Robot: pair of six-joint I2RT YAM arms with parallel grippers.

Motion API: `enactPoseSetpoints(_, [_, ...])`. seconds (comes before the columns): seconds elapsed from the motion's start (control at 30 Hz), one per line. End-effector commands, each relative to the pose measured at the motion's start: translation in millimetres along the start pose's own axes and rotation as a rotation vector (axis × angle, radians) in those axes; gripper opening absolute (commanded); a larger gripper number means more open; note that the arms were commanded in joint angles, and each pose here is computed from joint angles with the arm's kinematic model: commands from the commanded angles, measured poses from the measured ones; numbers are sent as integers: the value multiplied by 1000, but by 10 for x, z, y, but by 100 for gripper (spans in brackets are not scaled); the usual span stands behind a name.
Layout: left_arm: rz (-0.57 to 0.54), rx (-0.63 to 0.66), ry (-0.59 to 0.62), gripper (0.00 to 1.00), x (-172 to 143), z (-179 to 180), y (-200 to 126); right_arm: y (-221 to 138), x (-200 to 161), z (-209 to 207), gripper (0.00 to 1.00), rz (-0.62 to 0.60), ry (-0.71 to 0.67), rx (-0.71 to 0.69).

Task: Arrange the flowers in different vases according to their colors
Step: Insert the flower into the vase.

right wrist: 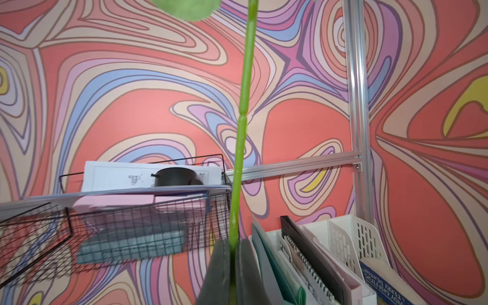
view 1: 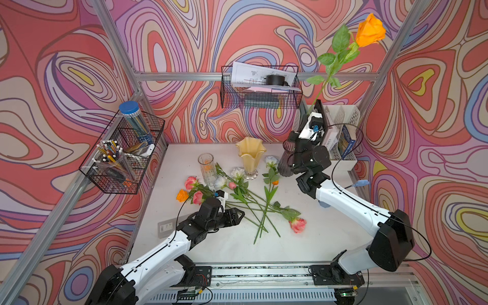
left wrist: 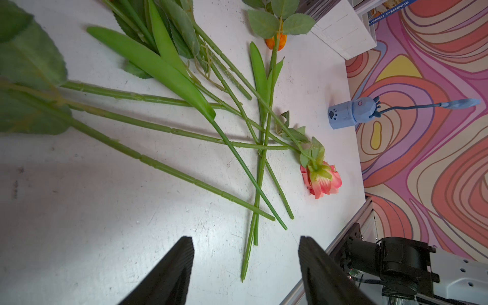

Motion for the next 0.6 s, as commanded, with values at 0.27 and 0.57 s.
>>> enactPoseSetpoints(0.27, [16,10,-26,70,27,184,-27,565,-843,203,0,136,-96,73])
enactPoseSetpoints(0.57, [16,21,-35,70,60,259,-41,734,-1354,46,0,170,-104,23])
Point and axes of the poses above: each gripper's point midway between its finger pads, its own y axis out along the fingers, its own z axis along the line the jaws close on, x = y × z, the point moved 6 cm from there along -y, back along the fingers, and after that the axes turned 5 degrees about -y, right-handed, at the moved point
